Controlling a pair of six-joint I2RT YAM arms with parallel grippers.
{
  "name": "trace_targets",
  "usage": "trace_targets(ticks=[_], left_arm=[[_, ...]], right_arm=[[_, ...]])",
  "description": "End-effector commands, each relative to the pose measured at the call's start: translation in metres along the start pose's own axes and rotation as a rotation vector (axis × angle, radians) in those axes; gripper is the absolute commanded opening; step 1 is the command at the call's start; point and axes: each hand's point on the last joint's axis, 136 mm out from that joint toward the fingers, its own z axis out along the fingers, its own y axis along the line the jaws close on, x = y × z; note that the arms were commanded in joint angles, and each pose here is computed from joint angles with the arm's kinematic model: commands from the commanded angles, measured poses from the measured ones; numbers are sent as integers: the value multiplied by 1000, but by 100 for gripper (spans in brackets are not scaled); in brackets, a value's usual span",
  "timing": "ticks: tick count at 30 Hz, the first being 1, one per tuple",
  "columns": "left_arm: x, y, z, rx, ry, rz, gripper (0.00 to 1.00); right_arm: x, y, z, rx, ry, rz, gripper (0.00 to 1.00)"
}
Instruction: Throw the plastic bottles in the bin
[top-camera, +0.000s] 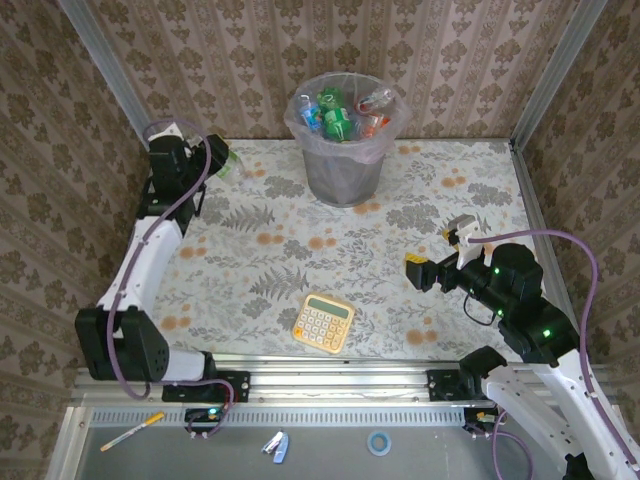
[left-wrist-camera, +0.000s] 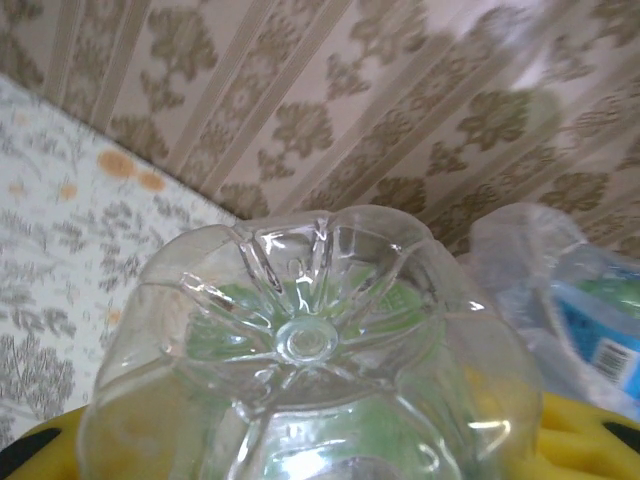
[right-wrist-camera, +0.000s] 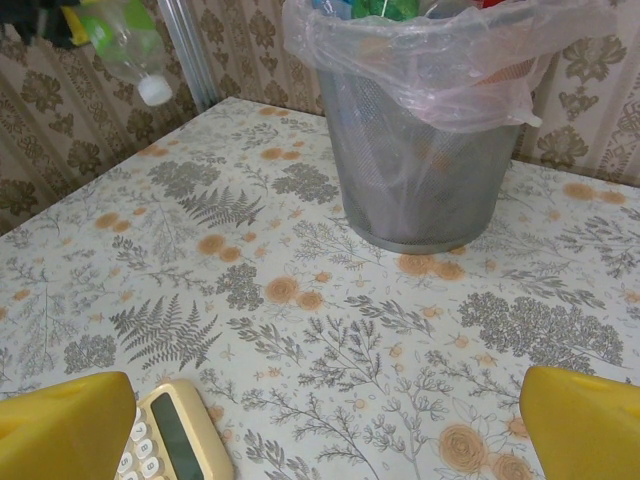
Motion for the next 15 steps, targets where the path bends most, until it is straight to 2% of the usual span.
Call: trace_targets(ticks=[1, 8, 15], left_arm=[[-31, -33, -28, 79, -146, 135, 39], [-64, -98, -89, 250, -362, 265, 39], [-85, -159, -140, 463, -561, 322, 43]], right_arm=[[2, -2, -1, 13, 1, 10, 100], [2, -2, -2, 14, -1, 9, 100], [0, -2, -2, 14, -6, 6, 100]])
